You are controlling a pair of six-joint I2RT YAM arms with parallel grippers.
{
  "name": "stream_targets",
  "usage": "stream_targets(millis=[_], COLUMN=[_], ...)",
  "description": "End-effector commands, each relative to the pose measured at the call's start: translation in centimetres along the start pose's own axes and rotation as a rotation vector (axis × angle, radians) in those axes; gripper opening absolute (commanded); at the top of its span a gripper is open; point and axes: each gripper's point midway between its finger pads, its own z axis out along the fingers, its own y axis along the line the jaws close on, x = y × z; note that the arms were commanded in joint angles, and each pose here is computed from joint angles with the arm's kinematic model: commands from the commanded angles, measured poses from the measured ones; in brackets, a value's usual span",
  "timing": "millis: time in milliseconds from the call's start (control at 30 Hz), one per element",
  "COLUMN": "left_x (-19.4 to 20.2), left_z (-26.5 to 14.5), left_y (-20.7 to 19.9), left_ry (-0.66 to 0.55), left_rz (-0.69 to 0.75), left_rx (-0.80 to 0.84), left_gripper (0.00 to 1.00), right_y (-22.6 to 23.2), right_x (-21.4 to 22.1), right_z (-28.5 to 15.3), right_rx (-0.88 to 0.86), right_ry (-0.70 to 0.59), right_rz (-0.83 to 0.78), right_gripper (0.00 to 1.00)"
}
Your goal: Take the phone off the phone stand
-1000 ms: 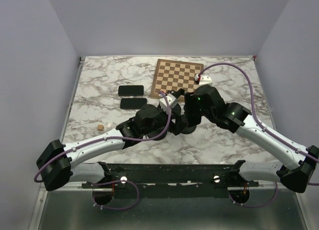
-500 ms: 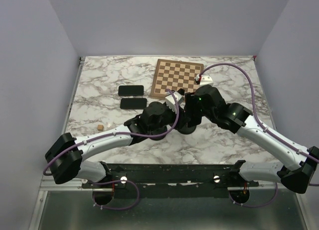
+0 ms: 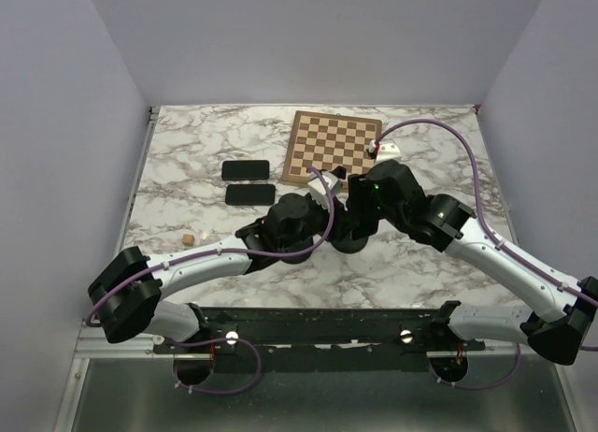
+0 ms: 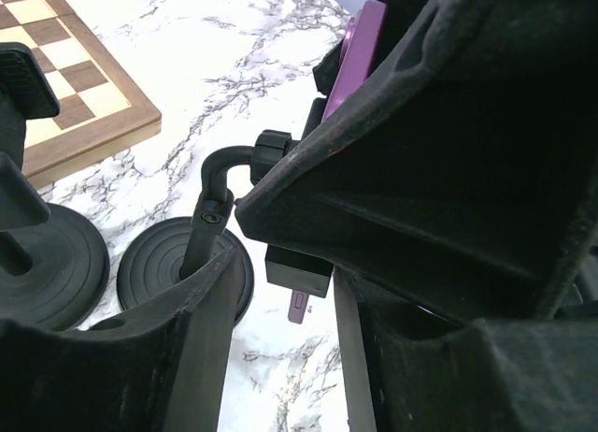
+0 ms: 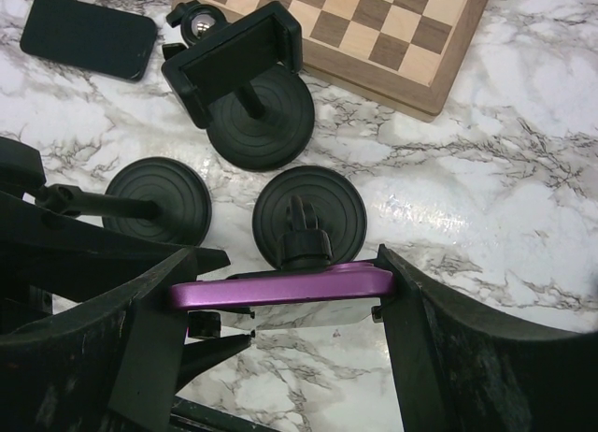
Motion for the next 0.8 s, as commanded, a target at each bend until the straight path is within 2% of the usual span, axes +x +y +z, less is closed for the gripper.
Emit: stream_targets(millis=[0, 67, 267, 400, 667, 767], left_x=[-2.9, -3.2, -3.8, -3.8, -3.2, -2.9], left_z=[0.3, 0.3, -0.1, -0.5, -0.9, -1.4], left_y=[-1.2, -1.1, -1.3, -1.4, -1.1, -1.2], left_ry=[-0.108, -0.116, -0.139, -0.141, -0.118, -0.113], left_rz=[-0.034, -0.036, -0.028, -0.031, -0.067, -0.08], left_rx=[0.044, 0.038, 0.052, 0.058, 0.063, 0.081], left_gripper=[0.52, 0.47, 0.22, 0.02, 0.0, 0.0], right_y=[1.0, 1.0, 0.5, -0.5, -3.8, -4.2], right_x=[-0.7, -0.6, -0.1, 0.0, -0.4, -0.4], right_z=[-0.6, -0.7, -0.4, -0.2, -0.5, -0.7], right_rx=[-0.053, -0.057, -0.034, 0.01, 0.164, 0.169], right_ry=[-0.027, -0.029, -0.019, -0.034, -0.095, -0.117], right_rz=[0.041, 0.043, 0.021, -0.005, -0.058, -0.09], right_gripper=[0.01, 0.01, 0.01, 0.01, 0.0, 0.01])
